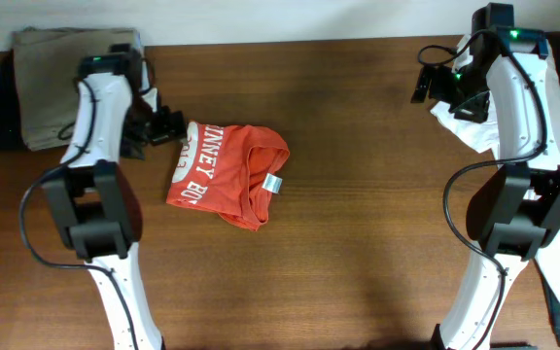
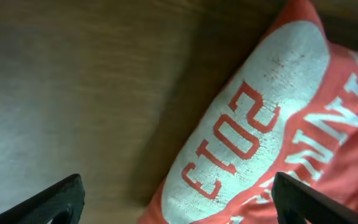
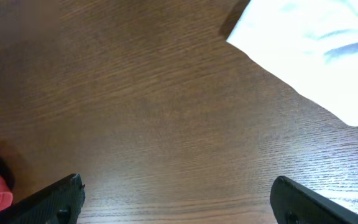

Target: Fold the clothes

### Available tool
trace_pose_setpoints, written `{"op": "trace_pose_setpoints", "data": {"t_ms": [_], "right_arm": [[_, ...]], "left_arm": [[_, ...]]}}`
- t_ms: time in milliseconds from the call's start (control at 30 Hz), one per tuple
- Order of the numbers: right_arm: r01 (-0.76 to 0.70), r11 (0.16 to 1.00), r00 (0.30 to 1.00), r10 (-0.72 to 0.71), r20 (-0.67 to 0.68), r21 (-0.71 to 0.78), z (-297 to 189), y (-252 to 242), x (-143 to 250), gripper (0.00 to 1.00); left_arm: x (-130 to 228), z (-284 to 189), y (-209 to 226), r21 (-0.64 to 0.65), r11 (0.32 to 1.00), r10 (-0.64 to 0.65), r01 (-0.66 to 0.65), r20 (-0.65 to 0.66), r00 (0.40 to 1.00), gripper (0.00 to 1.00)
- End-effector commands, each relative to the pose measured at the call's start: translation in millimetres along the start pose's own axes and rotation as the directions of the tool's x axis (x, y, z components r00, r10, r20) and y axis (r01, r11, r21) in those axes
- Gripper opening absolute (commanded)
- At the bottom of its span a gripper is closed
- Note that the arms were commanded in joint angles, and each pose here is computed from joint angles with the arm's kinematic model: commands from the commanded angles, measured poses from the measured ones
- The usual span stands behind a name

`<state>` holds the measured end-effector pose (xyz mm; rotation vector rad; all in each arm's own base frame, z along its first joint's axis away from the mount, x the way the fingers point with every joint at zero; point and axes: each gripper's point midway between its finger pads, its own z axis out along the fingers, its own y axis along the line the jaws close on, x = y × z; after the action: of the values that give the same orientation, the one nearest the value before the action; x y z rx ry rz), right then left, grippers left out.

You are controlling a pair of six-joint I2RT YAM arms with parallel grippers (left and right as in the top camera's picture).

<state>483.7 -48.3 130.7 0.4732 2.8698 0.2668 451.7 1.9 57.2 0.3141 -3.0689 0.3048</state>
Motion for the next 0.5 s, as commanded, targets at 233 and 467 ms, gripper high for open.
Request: {"op": "trace_pose_setpoints", "data": {"t_ms": [233, 467], "right_arm": [[-0.005, 1.0, 1.0, 0.005, 0.023, 0.005, -8, 0, -4, 0.99], [-0.005, 1.0, 1.0, 0.005, 0.024, 0.005, -8, 0, -4, 0.99]], "left_arm": [[18, 54, -28, 0.28, 0.944, 0.183, -0.176, 0.003, 0.983, 0.99], [26, 77, -58, 0.37, 0.906, 0.211, -0.205, 0.025, 0.977, 0.32]]}}
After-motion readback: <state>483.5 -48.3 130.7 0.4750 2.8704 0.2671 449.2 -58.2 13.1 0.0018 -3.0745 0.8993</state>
